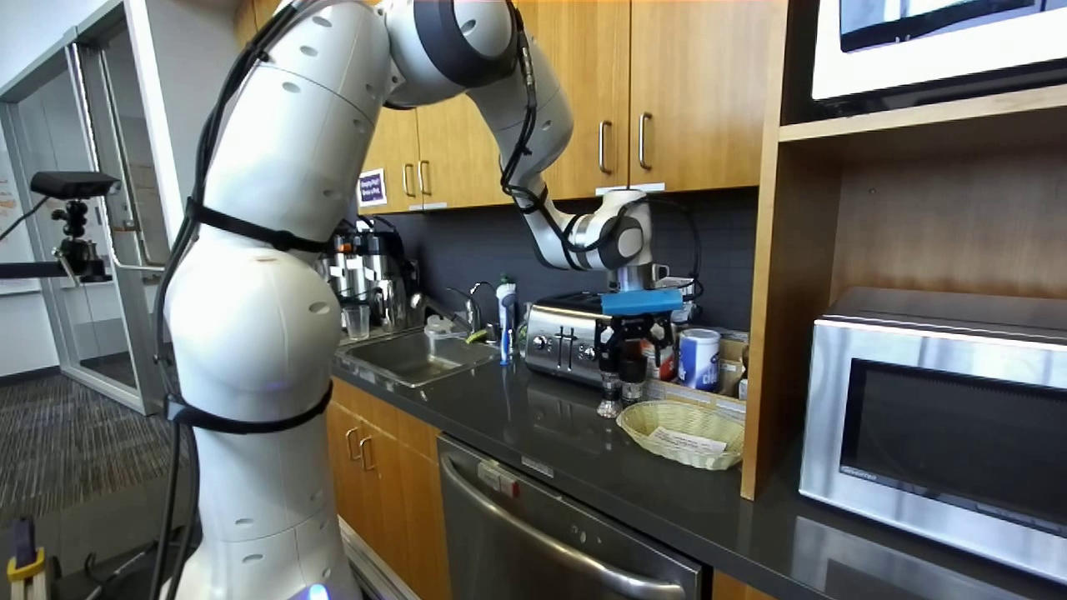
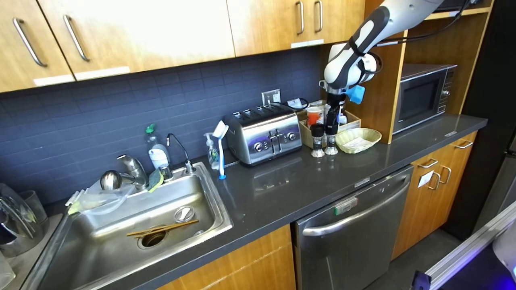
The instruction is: Put the spice bottle into the box
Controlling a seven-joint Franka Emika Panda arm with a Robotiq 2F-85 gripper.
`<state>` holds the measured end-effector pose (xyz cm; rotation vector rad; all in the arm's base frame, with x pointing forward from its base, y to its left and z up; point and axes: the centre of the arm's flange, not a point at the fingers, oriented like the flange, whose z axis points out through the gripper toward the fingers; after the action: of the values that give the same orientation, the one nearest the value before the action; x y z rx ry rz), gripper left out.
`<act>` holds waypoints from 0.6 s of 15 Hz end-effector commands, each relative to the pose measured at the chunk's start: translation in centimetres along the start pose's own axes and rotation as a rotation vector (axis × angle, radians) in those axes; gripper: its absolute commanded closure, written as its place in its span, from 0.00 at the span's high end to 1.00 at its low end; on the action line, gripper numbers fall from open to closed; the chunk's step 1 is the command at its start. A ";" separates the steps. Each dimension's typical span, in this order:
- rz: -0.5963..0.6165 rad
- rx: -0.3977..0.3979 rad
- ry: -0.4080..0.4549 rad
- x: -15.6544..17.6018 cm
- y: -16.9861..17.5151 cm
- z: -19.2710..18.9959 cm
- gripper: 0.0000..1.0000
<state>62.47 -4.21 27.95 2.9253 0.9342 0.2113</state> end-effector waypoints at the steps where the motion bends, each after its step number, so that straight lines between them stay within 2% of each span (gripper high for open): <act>1: -0.024 -0.009 0.007 0.4 0.5 0.4 1.00; 2: -0.023 -0.009 0.009 0.4 0.4 0.4 0.75; 4: -0.029 -0.010 0.013 0.4 0.4 0.4 0.68; 8: -0.031 -0.009 0.018 0.5 0.4 0.4 0.40; 9: -0.032 -0.010 0.018 0.5 0.4 0.3 0.40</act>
<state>62.67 -4.04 27.66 2.9216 0.9483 0.2137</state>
